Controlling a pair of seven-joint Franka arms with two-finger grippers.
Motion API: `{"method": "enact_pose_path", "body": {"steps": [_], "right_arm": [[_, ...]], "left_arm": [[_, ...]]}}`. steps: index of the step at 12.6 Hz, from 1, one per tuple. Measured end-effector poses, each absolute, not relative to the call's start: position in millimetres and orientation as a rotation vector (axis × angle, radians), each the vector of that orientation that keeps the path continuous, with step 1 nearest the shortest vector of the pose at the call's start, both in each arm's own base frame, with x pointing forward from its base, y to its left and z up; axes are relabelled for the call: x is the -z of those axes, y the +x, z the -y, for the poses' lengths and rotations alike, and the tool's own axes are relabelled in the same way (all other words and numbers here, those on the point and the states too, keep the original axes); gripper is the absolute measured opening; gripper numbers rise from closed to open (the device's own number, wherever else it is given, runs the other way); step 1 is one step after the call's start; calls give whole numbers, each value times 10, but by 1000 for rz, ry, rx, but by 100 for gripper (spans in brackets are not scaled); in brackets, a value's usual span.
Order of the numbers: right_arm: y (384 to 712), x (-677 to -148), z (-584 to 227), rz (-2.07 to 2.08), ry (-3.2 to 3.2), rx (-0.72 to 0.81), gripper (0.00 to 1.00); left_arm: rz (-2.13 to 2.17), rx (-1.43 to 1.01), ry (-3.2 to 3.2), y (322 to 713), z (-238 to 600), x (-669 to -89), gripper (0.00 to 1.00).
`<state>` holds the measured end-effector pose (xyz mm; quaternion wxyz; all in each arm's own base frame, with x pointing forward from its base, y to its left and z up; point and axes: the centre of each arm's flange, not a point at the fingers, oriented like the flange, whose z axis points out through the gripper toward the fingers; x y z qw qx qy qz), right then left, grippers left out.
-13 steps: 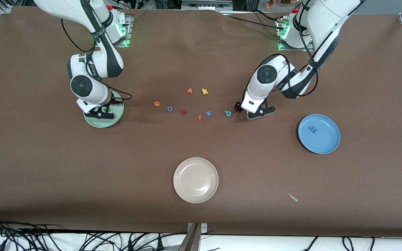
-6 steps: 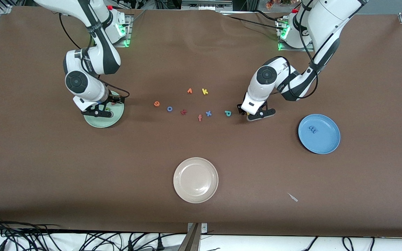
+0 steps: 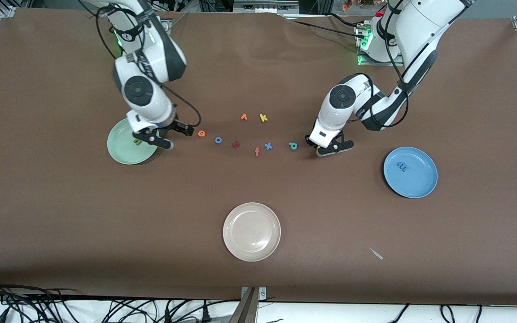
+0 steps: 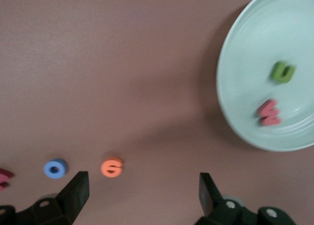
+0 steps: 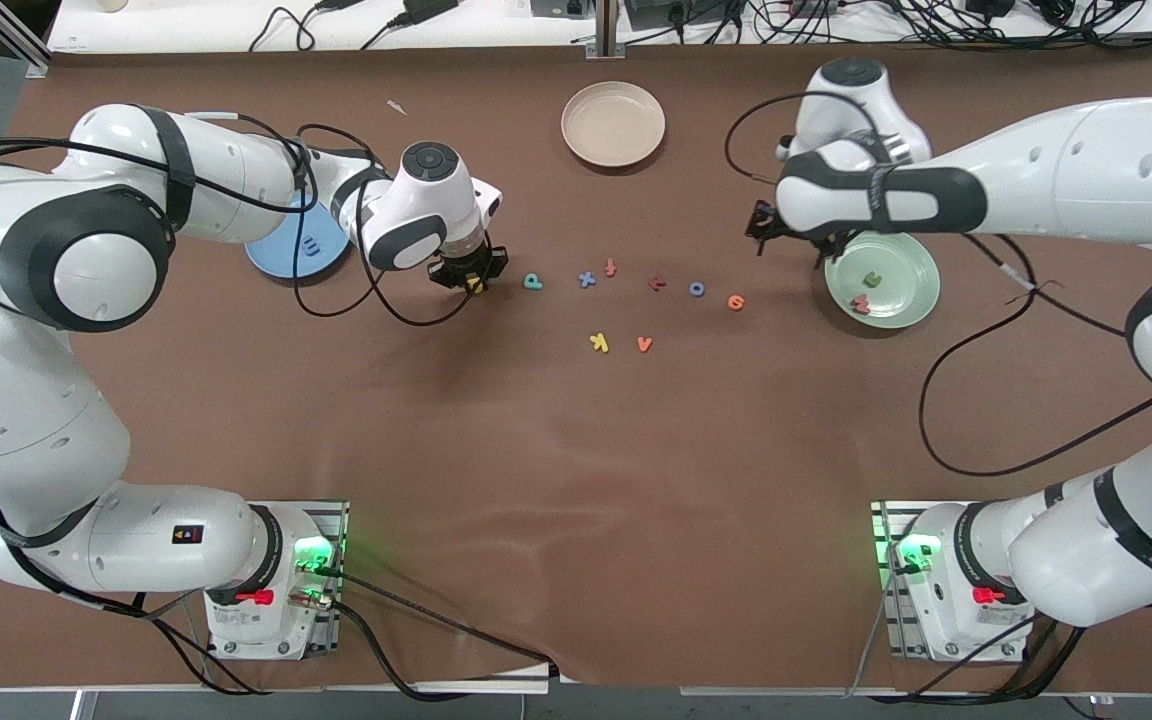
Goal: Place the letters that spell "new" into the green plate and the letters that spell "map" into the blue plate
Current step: 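Carry yellow letter to blue plate while the right gripper grasps orange 6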
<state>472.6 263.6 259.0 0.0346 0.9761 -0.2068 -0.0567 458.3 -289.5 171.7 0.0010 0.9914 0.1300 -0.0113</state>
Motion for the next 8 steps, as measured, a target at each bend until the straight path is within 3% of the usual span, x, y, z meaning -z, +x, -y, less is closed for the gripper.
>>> {"method": "enact_pose_path", "body": {"steps": [3, 5, 8], "right_arm": [[4680, -2263, -2774, 830, 2965, 148, 95], [4645, -2084, -2812, 900, 2955, 131, 80], [4540, -1891, -2956, 970, 2942, 116, 80]], "left_arm": [[-356, 64, 3161, 4684, 2772, -1729, 27], [-309, 126, 3239, 4891, 2587, -1813, 27], [-175, 289, 3283, 5231, 2402, -2095, 27]]}}
